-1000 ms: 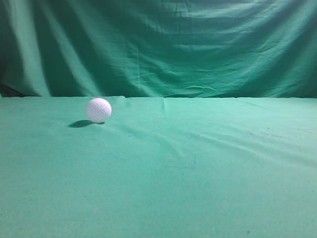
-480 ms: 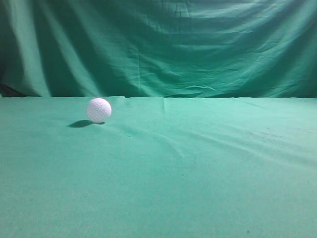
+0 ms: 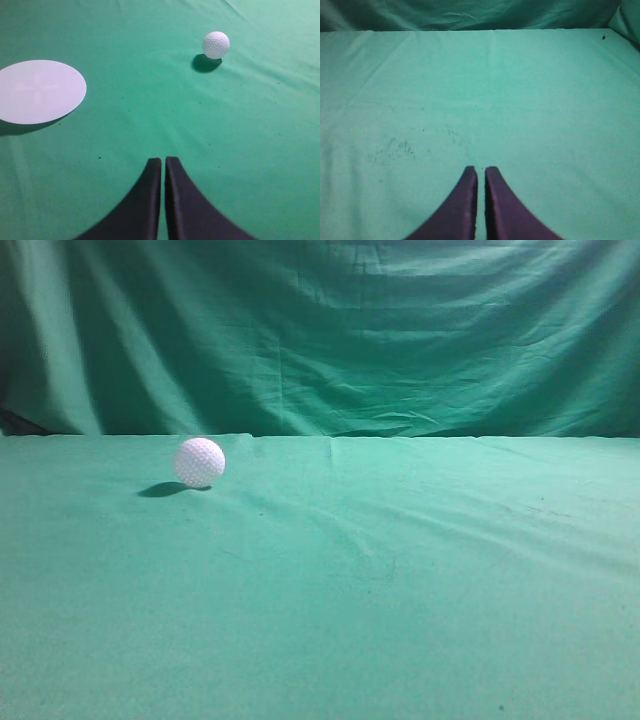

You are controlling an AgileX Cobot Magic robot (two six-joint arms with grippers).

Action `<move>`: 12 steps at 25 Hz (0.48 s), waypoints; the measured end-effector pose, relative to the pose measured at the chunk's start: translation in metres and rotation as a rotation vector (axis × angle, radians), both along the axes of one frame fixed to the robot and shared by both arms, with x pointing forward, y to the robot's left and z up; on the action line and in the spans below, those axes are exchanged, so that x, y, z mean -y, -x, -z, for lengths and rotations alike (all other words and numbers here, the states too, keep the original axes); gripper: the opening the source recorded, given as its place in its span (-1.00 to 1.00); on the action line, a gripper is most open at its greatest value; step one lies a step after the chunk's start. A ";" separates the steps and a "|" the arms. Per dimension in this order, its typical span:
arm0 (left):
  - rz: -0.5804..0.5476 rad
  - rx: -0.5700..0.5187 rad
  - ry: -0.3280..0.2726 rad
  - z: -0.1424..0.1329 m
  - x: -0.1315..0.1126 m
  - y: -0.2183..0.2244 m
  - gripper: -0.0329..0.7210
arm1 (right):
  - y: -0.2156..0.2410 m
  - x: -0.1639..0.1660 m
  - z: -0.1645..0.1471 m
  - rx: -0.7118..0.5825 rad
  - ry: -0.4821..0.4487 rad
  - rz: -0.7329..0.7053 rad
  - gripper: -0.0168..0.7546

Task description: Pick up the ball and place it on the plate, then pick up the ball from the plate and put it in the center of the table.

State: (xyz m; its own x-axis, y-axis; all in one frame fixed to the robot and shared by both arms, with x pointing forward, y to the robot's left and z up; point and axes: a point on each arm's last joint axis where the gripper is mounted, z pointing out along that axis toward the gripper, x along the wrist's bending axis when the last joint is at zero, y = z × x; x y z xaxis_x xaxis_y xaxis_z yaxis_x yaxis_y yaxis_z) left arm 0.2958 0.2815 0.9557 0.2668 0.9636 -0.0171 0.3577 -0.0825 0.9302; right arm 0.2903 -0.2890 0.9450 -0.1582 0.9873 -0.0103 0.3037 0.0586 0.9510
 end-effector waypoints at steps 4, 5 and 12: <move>0.000 0.000 0.000 0.000 0.000 0.000 -0.91 | 0.000 0.000 0.000 0.000 0.000 0.000 -0.96; 0.000 0.000 0.000 0.000 0.000 0.000 -0.91 | 0.000 0.000 0.000 0.000 0.000 0.000 -0.96; 0.000 0.011 0.001 -0.001 0.000 0.001 -0.91 | 0.000 0.000 0.000 0.000 0.000 0.000 -0.96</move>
State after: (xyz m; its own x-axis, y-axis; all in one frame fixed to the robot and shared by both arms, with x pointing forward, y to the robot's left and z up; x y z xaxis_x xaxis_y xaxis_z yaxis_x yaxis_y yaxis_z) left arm 0.2952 0.2816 0.9563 0.2669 0.9636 -0.0156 0.3478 -0.0812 0.9341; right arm 0.2903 -0.2890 0.9450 -0.1582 0.9873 -0.0103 0.3037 0.0586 0.9510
